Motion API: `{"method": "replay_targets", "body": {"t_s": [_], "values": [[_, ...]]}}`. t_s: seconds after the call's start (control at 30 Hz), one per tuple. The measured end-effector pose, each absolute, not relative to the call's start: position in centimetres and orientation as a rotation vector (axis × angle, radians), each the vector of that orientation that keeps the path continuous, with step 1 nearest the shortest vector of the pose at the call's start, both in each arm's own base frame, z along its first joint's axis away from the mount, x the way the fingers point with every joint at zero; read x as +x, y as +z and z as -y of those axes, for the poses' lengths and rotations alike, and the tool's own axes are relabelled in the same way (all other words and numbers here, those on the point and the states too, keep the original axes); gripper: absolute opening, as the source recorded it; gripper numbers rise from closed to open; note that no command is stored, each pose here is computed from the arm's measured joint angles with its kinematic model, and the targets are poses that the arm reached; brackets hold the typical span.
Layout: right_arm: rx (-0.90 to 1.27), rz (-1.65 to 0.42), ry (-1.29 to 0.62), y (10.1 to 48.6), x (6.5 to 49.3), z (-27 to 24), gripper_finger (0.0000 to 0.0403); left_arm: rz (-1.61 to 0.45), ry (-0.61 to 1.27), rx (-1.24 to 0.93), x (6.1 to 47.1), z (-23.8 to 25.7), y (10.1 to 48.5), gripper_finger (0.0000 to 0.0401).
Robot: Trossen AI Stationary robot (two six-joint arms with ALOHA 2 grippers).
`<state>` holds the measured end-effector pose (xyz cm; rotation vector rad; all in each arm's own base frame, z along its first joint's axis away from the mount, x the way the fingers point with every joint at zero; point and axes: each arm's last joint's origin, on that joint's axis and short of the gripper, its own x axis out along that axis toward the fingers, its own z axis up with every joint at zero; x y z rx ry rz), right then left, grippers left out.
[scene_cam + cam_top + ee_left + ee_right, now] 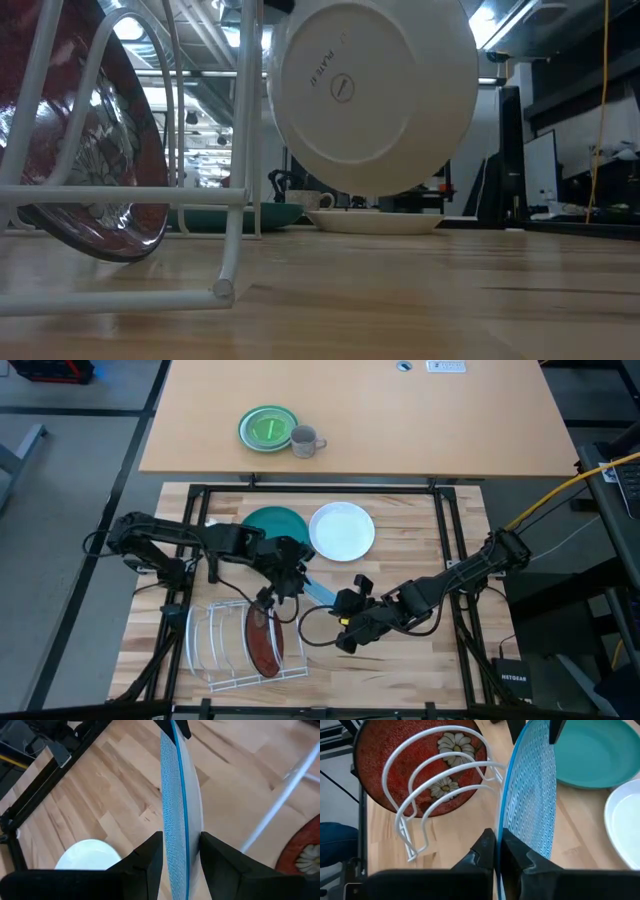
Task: Sort dishes
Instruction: Put the light blue plate into the dish rack
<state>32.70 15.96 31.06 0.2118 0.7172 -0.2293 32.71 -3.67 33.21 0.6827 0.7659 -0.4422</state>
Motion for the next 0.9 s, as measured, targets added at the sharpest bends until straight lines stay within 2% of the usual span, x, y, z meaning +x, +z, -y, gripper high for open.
{"method": "replay_targets", "body": {"t_s": [0.27, 0.9], "values": [[0.216, -0.705, -0.226, 31.1, 32.8, -16.0, 0.0011, -0.738, -0.526, 0.648, 33.2, 3.8, 32.7, 0.0117], [0.183, -0.673, -0.217, 31.4, 33.0, -16.0, 0.0011, -0.782, -0.583, 0.624, 34.6, 4.2, 30.6, 0.0117]]}}
